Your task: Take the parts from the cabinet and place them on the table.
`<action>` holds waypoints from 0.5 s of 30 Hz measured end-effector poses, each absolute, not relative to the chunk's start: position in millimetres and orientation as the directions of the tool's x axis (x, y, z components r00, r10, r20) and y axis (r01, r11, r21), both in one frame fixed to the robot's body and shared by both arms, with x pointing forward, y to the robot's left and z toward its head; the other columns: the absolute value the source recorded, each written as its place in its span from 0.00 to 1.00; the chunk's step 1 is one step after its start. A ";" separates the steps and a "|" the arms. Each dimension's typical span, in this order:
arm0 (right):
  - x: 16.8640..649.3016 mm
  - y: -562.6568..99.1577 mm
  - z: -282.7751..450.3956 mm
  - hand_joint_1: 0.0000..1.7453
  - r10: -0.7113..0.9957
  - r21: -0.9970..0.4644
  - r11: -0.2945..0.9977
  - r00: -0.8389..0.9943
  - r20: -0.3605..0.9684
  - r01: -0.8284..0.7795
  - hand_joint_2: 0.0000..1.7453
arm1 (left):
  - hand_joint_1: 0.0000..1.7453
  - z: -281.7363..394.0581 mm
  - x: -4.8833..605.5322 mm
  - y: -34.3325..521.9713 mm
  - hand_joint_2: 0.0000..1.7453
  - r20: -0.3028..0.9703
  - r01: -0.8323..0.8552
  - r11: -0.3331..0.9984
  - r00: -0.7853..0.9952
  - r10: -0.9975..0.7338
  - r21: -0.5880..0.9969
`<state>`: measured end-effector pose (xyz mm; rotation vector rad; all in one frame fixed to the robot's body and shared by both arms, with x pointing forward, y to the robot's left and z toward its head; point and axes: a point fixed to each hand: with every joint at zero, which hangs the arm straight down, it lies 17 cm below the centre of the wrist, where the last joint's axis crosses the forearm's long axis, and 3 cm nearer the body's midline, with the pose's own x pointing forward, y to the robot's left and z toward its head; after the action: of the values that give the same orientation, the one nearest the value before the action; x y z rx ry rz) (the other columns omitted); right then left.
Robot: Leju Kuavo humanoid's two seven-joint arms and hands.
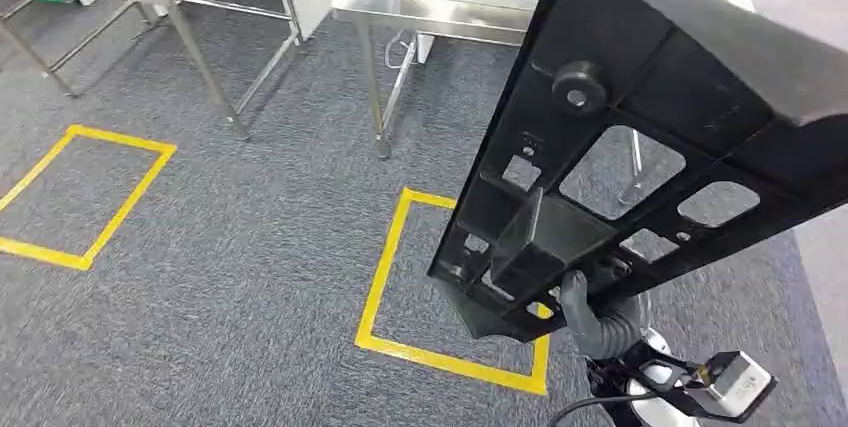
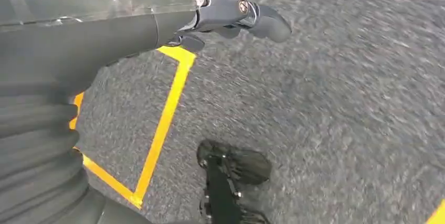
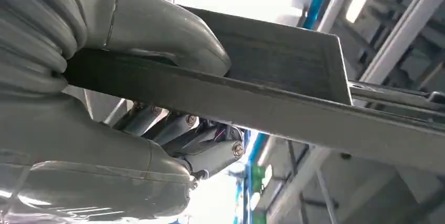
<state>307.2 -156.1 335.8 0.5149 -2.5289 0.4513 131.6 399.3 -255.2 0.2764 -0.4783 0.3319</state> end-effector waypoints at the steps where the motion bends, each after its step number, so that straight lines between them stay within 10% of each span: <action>1: 307.1 -155.4 335.2 1.00 -0.267 -0.213 0.873 -0.795 0.545 -0.439 1.00 | 0.00 -255.7 129.5 399.0 1.00 0.487 -0.372 0.910 0.838 0.246 0.181; 15: 309.2 -155.2 334.1 1.00 -0.256 -0.214 0.878 -0.798 0.546 -0.428 1.00 | 0.00 -255.0 136.1 393.5 1.00 0.490 -0.353 0.922 0.839 0.237 0.159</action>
<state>309.2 -155.2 334.1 0.4962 -2.5281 0.4494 136.1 393.5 -255.0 0.2491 -0.4832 0.3154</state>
